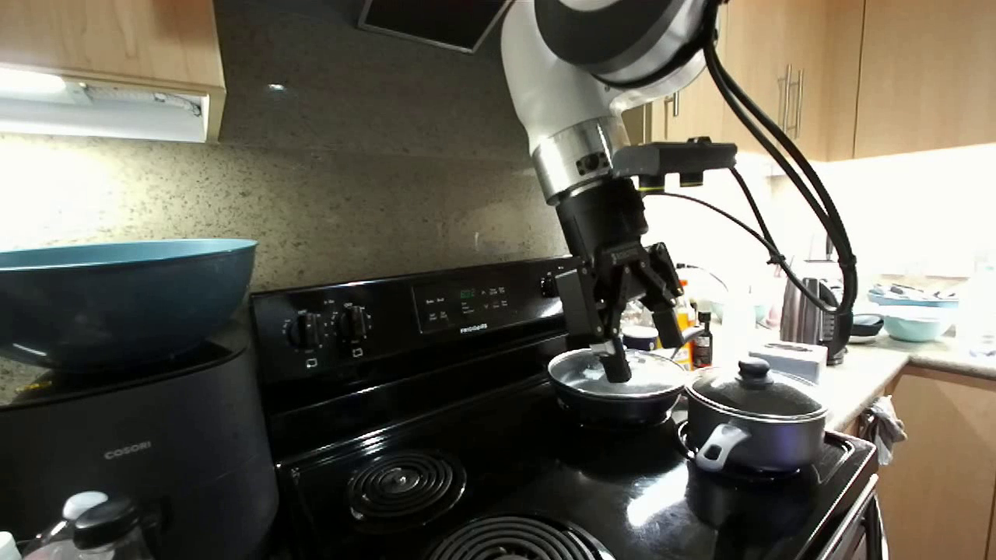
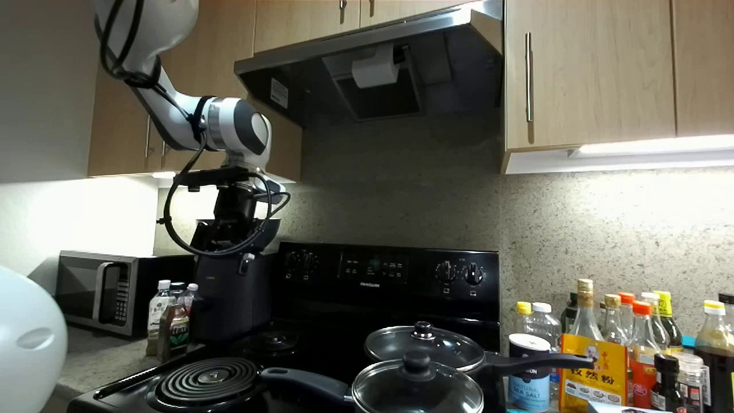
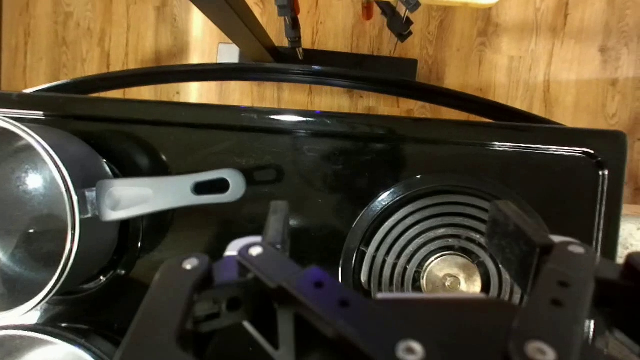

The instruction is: Rotate the pot at the front of the stove to the right

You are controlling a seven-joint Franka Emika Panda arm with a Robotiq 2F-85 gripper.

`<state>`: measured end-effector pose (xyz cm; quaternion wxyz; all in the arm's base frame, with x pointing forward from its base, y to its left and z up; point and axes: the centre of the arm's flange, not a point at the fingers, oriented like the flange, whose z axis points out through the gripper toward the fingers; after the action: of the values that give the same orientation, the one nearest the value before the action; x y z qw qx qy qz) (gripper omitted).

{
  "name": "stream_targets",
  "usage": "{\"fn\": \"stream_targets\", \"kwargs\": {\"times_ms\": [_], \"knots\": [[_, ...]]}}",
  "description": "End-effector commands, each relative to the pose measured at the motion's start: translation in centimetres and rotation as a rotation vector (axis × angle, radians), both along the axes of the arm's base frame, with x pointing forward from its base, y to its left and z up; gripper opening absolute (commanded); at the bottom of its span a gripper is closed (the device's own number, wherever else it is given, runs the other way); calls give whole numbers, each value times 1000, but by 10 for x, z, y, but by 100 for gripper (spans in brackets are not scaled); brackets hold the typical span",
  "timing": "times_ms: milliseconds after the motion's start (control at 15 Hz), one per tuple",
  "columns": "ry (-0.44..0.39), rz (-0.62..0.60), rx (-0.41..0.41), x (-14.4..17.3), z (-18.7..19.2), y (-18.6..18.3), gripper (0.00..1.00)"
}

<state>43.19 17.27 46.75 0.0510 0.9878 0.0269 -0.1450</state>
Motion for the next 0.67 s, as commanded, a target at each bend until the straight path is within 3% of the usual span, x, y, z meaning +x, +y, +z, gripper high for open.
{"fn": "stream_targets", "kwargs": {"times_ms": [0, 333, 400, 600], "knots": [[3, -122, 54, -19, -33, -39, 100], [-1, -316, 191, -51, -70, -85, 100], [39, -255, 141, -21, -64, -72, 100], [30, -300, 167, -35, -71, -84, 100]]}}
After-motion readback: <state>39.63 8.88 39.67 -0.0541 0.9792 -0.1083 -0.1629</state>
